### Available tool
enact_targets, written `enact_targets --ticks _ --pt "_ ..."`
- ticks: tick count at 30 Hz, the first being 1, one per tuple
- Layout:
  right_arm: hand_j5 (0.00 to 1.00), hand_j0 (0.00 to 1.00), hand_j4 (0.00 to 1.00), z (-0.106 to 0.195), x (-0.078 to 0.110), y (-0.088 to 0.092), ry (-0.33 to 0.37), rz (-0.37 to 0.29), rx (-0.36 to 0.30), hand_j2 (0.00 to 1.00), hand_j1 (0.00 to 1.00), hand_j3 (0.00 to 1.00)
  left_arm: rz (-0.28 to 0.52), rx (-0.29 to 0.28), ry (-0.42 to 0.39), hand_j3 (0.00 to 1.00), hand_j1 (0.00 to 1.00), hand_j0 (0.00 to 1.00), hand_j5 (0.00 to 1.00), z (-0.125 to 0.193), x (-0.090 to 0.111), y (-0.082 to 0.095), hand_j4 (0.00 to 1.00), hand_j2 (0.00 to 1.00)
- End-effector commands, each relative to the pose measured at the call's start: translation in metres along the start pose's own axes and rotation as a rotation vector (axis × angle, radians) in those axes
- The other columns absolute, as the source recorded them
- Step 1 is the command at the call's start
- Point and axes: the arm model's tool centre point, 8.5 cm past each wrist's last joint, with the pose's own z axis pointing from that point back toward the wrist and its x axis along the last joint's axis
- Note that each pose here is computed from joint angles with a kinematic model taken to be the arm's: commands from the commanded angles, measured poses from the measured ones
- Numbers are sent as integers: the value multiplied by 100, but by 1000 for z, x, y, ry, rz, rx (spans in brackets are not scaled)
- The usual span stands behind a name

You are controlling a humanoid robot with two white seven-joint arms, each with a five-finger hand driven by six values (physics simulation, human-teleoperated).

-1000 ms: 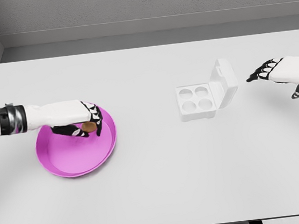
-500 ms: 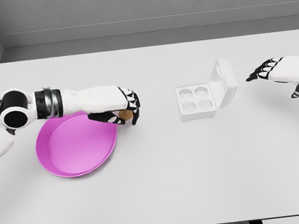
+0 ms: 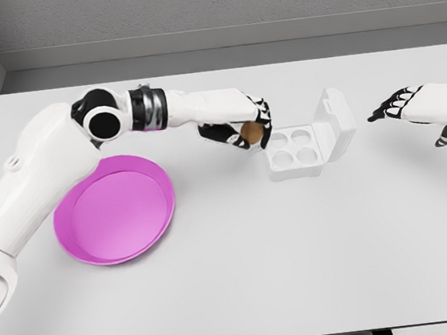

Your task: Pack egg into the box and close the box lid

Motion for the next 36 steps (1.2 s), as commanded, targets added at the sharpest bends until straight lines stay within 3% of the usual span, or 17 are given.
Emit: enact_targets --ticks 1,5,11,12,27,36 --pt "100 100 100 1 -1 0 2 -3 -2 100 100 100 29 17 -62 40 40 40 40 -36 17 3 40 40" --pt "100 100 100 2 -1 0 3 -3 -1 100 100 100 -2 6 -83 40 40 40 40 -52 28 7 40 40" --pt "100 100 100 2 -1 0 3 -4 -2 100 100 100 -10 6 -79 42 42 42 42 -51 27 11 42 42" --pt "100 100 100 2 -1 0 3 -3 -1 100 100 100 9 -12 -42 42 42 42 42 -50 16 4 42 42" --pt "100 100 100 1 0 -1 -1 -1 -4 100 100 100 44 -58 -10 46 46 46 46 -70 9 -15 46 46" --pt "100 100 100 2 -1 -3 2 2 -7 100 100 100 43 -56 -19 61 61 61 61 -73 12 -14 61 61"
